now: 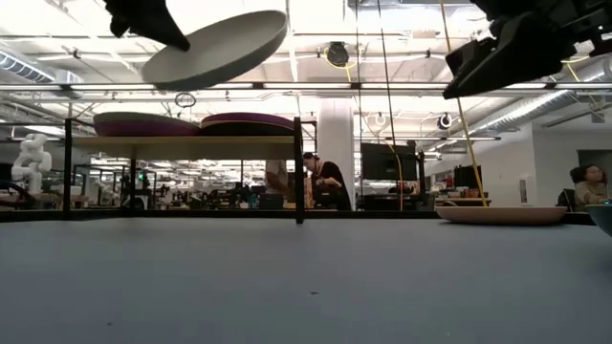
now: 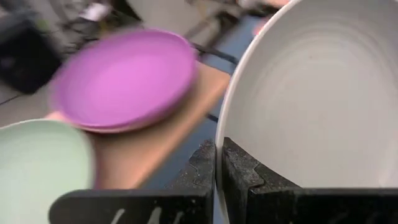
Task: Place and stack plates onto a shelf
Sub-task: Stack the white plate on the light green plate on the shelf
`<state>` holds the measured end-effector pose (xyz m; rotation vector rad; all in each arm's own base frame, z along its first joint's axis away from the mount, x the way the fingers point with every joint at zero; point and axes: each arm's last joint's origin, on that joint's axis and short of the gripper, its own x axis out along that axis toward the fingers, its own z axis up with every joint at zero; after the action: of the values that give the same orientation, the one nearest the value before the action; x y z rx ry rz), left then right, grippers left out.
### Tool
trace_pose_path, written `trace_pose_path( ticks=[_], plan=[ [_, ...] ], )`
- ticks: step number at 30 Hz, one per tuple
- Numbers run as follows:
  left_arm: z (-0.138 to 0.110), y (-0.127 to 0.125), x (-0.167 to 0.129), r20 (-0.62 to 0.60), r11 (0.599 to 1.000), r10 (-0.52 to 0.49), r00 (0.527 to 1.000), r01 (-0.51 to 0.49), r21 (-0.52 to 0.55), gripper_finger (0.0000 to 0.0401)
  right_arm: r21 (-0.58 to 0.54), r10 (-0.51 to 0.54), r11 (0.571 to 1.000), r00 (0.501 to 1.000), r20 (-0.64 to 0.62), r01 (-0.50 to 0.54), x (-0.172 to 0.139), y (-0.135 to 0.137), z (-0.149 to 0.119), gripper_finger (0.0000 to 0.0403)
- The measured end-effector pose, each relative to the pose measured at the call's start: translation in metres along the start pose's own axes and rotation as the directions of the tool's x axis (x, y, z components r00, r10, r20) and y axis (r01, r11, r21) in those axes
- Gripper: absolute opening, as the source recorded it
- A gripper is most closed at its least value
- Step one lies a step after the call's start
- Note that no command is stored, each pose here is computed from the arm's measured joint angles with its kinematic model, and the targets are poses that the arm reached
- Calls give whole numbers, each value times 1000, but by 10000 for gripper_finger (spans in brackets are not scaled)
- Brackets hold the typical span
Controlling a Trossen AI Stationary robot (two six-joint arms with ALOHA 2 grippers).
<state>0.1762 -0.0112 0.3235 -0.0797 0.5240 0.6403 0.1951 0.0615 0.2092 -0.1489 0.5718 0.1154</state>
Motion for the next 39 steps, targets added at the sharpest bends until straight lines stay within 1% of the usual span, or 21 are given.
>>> trace_pose_path(
  ticks=[3,7,12,15,17,19,22,26,32,35,39],
  plan=[
    [7,17,-5,67,993,81,994,-75,-90,10,-31,-12,999,1000,23,13,-4,-4,2,118],
    [18,39,-13,151,967,132,980,-94,-237,10,-63,-29,998,998,52,33,-10,-9,5,118],
    [23,63,-22,200,940,226,953,-159,-301,10,-81,-47,995,996,80,53,-15,-14,7,118],
    [23,79,-26,205,907,307,929,-221,-359,10,-82,-48,995,995,92,56,-17,-15,8,118],
    [23,89,-28,199,871,365,910,-258,-419,10,-87,-49,995,994,97,57,-19,-15,9,118],
    [22,98,-30,186,842,413,891,-297,-450,10,-86,-49,995,994,100,57,-19,-15,9,118],
    [20,109,-32,165,808,473,866,-350,-474,10,-85,-49,995,994,101,57,-19,-15,9,118],
    [15,120,-32,109,777,508,855,-399,-487,10,-83,-49,995,994,101,57,-19,-15,9,118],
    [6,138,-31,-3,686,596,803,-511,-518,10,-83,-48,995,994,100,57,-19,-15,9,118],
    [5,146,-31,-24,659,603,797,-515,-548,10,-76,-48,996,994,100,56,-19,-15,9,118],
    [2,155,-28,-55,658,559,827,-483,-577,10,-76,-48,996,994,99,56,-19,-15,9,118]
  ],
)
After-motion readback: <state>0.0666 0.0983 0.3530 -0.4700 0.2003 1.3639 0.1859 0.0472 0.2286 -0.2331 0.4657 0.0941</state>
